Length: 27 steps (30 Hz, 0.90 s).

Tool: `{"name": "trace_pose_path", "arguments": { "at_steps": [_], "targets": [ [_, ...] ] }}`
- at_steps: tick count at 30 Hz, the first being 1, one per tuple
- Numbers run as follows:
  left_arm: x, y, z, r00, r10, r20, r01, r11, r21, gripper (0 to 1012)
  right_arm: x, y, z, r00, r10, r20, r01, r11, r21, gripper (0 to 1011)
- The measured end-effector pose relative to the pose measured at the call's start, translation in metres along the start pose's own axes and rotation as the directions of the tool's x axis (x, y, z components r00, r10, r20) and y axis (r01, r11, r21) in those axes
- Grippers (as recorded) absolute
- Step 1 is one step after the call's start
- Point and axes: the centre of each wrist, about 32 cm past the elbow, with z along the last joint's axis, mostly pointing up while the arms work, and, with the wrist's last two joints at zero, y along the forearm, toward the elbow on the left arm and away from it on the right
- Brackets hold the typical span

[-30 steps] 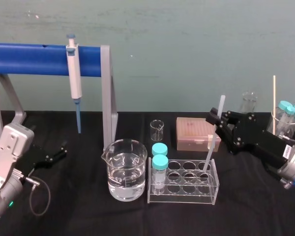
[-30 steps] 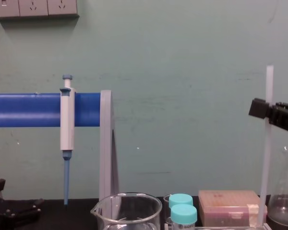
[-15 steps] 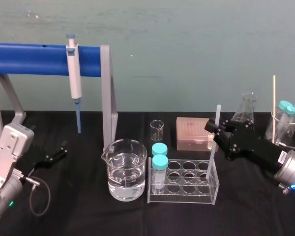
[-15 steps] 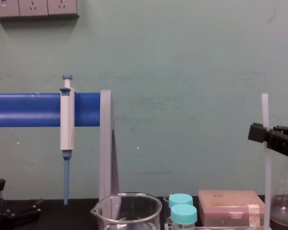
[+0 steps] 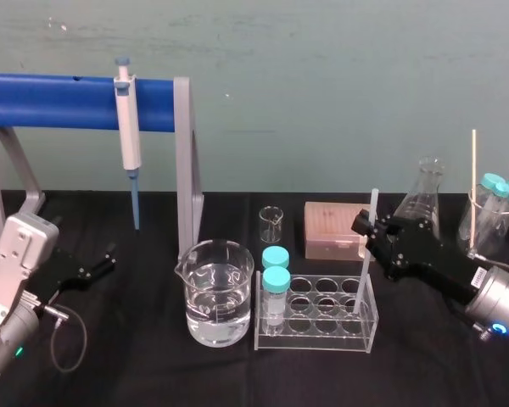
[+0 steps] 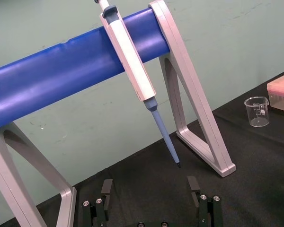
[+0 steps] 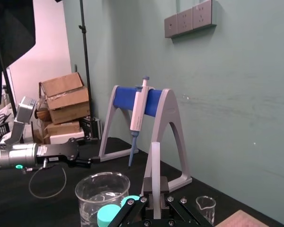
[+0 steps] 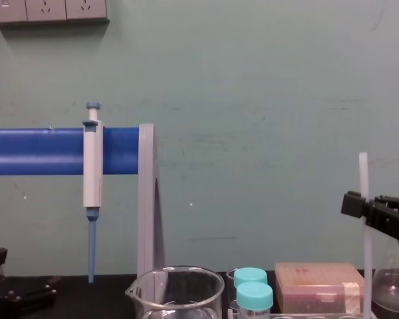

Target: Pick up the stirring rod with one hand, then place it down.

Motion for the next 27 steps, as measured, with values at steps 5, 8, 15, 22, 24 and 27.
{"name": "trace_pose_path", "arguments": {
  "at_steps": [5,8,15,22,24,27],
  "targets": [
    [0.0,0.0,0.0,1.0,0.0,0.0,0.0,1.0,0.0,1000,-0.0009,0.001,-0.008,1.0,-0.004,-0.013,0.004,1.0,-0.004,72],
    [0.0,0.0,0.0,1.0,0.0,0.0,0.0,1.0,0.0,1000,-0.0021,0.001,-0.012,1.0,-0.007,-0.019,0.007,1.0,-0.01,72],
    [0.0,0.0,0.0,1.0,0.0,0.0,0.0,1.0,0.0,1000,-0.0047,0.0,-0.021,1.0,-0.013,-0.022,0.012,0.999,-0.033,72],
    [0.0,0.0,0.0,1.0,0.0,0.0,0.0,1.0,0.0,1000,-0.0069,0.001,-0.029,0.999,-0.019,-0.037,0.017,0.999,-0.047,72],
    [0.0,0.0,0.0,1.0,0.0,0.0,0.0,1.0,0.0,1000,-0.0072,0.001,-0.03,0.999,-0.021,-0.04,0.019,0.999,-0.049,72],
    [0.0,0.0,0.0,1.0,0.0,0.0,0.0,1.0,0.0,1000,-0.0074,0.001,-0.031,0.999,-0.022,-0.041,0.019,0.998,-0.052,72]
  ]
}}
